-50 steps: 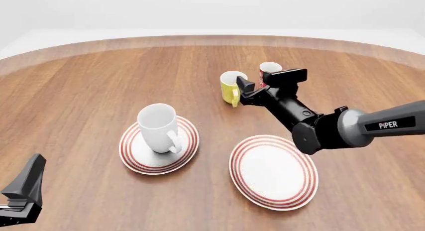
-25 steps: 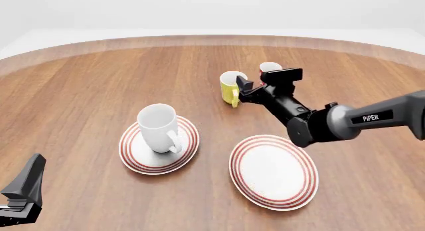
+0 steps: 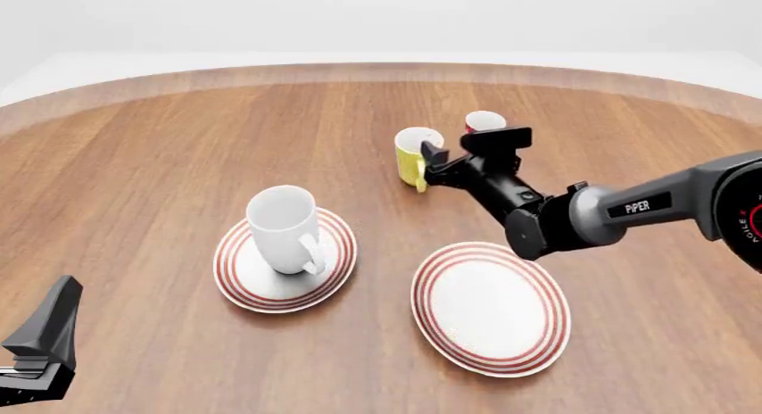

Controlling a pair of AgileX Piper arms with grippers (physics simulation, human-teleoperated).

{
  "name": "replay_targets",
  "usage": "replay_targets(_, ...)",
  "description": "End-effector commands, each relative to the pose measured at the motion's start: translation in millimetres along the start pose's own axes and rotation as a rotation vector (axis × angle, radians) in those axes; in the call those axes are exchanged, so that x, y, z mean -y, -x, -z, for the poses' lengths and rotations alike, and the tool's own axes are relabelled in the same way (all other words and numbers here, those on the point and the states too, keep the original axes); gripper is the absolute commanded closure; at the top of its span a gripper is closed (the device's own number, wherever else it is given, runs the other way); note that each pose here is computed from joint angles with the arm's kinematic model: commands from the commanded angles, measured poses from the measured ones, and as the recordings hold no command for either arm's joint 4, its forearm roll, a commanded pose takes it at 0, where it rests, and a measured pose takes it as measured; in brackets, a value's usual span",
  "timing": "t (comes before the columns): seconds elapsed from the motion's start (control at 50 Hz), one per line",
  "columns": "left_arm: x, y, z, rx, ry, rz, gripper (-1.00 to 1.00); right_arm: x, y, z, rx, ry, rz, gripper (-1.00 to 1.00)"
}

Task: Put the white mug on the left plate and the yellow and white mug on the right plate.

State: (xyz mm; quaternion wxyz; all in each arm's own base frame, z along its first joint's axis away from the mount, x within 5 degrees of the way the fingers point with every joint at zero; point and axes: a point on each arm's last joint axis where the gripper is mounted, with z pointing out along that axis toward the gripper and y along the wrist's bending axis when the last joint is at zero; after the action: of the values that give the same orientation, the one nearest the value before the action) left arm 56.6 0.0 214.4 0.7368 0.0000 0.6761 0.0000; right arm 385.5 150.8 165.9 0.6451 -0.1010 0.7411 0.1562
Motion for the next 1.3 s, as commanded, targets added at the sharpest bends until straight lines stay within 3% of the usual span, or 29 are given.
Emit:
replay_targets(0.02,0.0,0.0,0,0.0,0.0,0.0,-1.0,-2,-6,-7,-0.014,0.005,-0.001,-1.0)
replay_targets(1.3,0.0,0.0,0,0.0,0.0,0.0,-1.0,-4,-56,-46,-0.128,0.006,-0.025,-1.0)
